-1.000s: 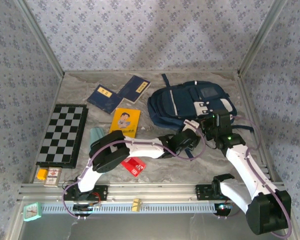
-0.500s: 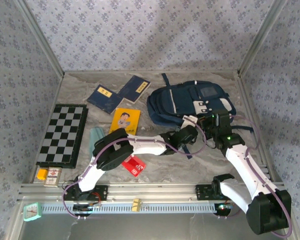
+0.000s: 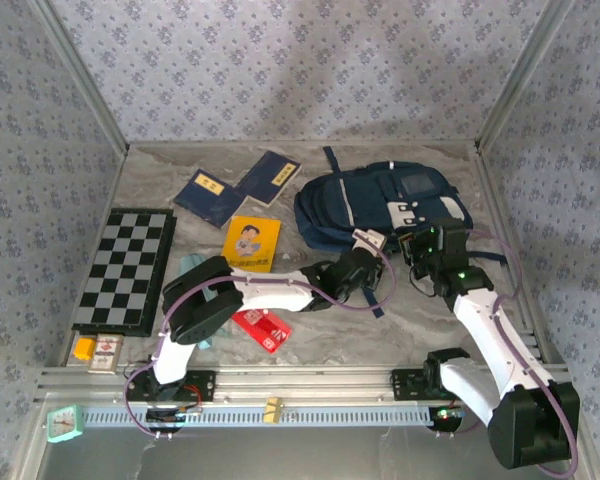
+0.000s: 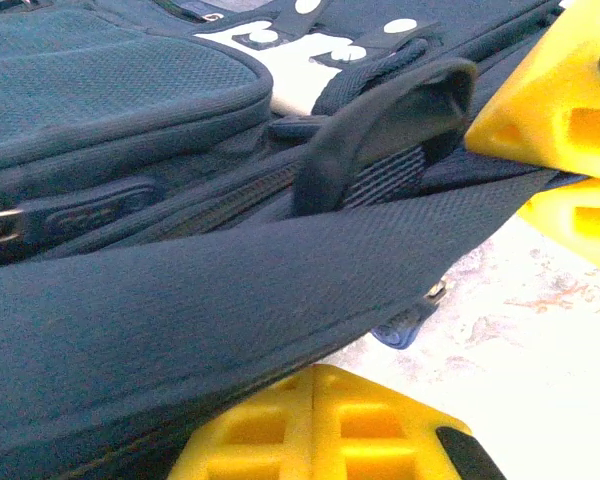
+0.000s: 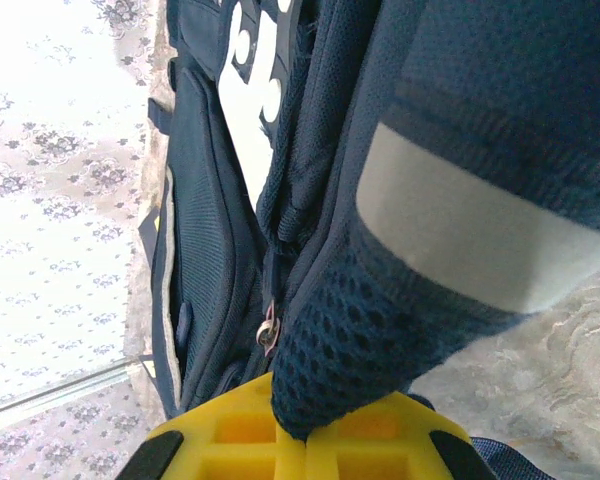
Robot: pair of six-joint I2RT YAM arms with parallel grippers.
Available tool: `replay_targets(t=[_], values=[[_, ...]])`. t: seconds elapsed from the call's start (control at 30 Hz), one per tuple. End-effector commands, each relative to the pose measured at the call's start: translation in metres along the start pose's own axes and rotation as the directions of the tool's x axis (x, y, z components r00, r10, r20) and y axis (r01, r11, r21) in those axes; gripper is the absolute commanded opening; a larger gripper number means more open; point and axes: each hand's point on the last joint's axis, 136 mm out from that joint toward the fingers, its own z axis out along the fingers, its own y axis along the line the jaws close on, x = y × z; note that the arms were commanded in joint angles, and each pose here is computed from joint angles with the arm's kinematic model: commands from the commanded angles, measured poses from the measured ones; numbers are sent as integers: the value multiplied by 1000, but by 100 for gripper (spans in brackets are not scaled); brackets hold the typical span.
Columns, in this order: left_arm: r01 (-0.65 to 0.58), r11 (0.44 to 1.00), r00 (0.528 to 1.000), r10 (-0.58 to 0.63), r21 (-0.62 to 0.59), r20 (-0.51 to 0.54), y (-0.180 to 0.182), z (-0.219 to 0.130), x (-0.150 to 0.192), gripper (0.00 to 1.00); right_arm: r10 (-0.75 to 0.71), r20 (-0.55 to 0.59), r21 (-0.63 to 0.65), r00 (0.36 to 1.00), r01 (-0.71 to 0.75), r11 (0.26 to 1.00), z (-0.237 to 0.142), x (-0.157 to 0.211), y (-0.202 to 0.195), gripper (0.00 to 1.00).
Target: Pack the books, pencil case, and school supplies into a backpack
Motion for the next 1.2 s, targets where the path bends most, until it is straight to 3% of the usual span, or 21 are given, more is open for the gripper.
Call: replay_targets(t=[0.0, 0.13, 0.23, 0.27, 0.4, 0.6, 0.77, 0.9, 1.07, 1.17], values=[[38, 998, 998, -41, 56, 50, -1, -12, -28, 0, -46, -9, -74, 999, 45, 996, -12, -3, 27, 0], [54, 992, 998, -57, 117, 19, -11, -11, -26, 0, -33, -20, -91, 999, 31, 995, -12, -1, 32, 0], [10, 988, 998, -21, 157, 64, -25, -9, -22, 3, -12, -32, -100, 999, 9, 995, -13, 1, 34, 0], [-2, 989, 996, -11, 150, 87, -26, -7, -22, 11, -5, -34, -104, 999, 2, 995, -14, 1, 35, 0], [-26, 996, 994, 16, 84, 110, -20, 8, -24, 22, 18, -43, -122, 999, -23, 992, -18, 3, 41, 0], [-25, 999, 991, 19, 43, 135, -21, 24, -24, 30, 25, -47, -146, 999, -31, 989, -24, 4, 49, 0], [16, 997, 984, -3, -70, 177, -6, 32, -33, 40, 26, -56, -153, 998, -34, 988, -24, 9, 52, 0], [26, 998, 975, -12, -58, 224, -10, 33, -43, 48, 19, -58, -150, 998, -27, 988, -23, 12, 52, 0], [58, 990, 964, -21, -131, 265, 0, 32, -56, 47, 30, -62, -138, 998, -38, 990, -21, 14, 44, 0], [63, 989, 962, -25, -135, 271, 3, 30, -62, 34, 27, -58, -136, 998, -34, 990, -22, 14, 43, 0]])
